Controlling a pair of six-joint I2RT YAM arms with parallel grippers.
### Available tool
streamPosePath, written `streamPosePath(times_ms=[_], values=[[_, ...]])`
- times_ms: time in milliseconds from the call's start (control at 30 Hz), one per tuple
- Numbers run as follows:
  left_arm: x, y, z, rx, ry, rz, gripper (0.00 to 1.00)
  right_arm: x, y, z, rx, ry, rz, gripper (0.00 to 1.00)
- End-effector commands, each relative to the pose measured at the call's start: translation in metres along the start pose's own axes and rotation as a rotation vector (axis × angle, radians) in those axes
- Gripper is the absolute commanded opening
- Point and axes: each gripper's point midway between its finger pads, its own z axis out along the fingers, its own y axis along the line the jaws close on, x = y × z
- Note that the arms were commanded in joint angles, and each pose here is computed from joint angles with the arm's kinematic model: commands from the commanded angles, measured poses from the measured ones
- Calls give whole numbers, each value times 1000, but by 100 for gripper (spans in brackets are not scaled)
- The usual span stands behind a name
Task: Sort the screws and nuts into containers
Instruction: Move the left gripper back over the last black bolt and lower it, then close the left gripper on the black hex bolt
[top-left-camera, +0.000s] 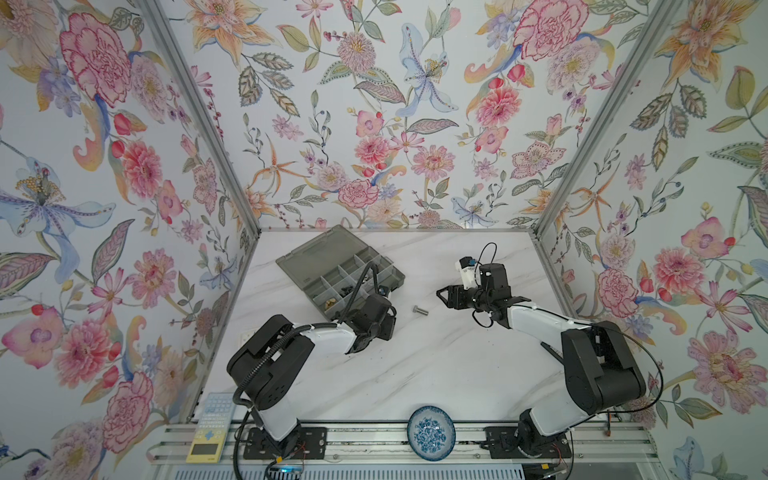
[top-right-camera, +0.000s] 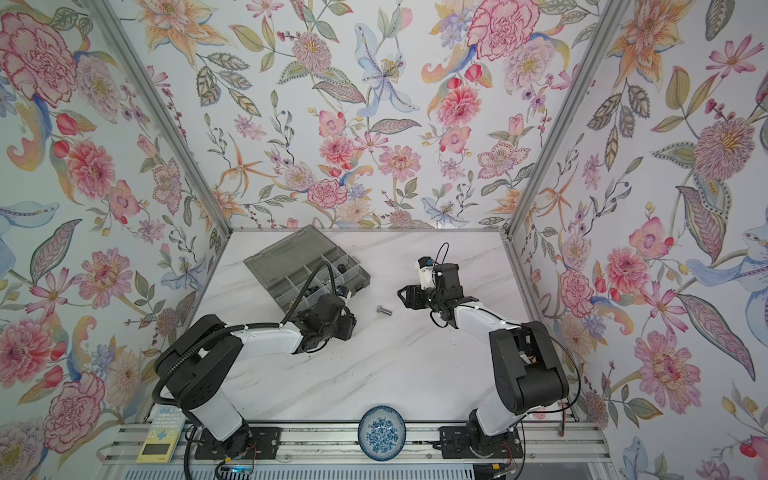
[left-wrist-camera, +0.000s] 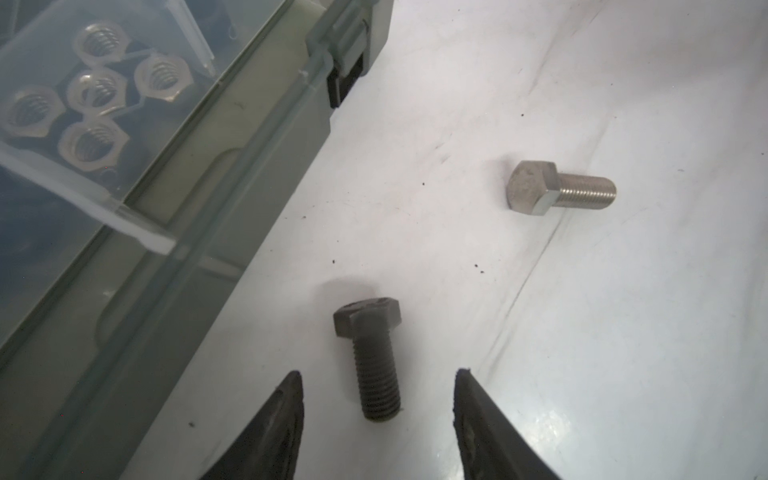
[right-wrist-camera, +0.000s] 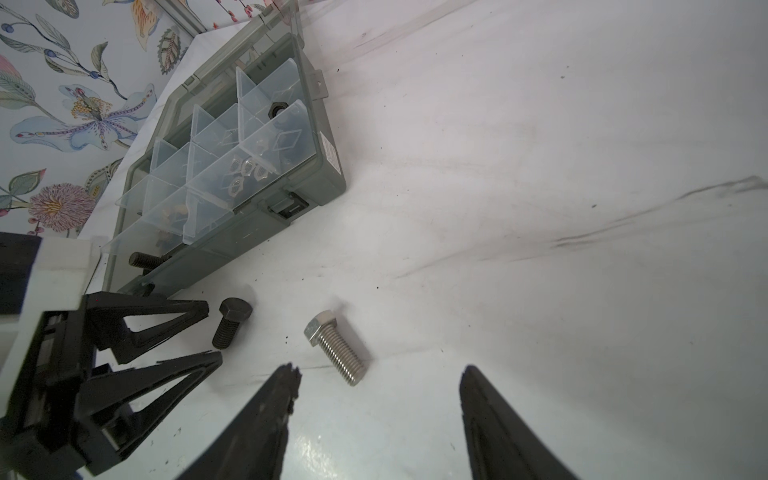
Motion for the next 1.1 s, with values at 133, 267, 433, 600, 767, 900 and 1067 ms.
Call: streamPosePath(times_ms=[133, 267, 433, 600, 767, 900, 1067], values=[[1, -1, 12, -31, 22, -9, 53, 5, 0, -3, -12, 11, 15, 65], [6, 5, 15, -69, 44, -2, 46, 6, -1, -2, -11, 14, 18, 66], [11, 7, 17, -87, 59, 12, 42, 7, -2, -2, -11, 14, 21, 66], [13, 5, 19, -88, 66, 17, 35, 7, -2, -3, -11, 14, 22, 65], [10, 4, 18, -89, 57, 19, 19, 7, -3, -5, -9, 11, 23, 66], [5, 4, 14, -89, 44, 24, 2, 8, -4, -6, -9, 8, 24, 66], [-19, 2, -5, -88, -7, 43, 0, 9, -4, -6, -9, 10, 26, 66]])
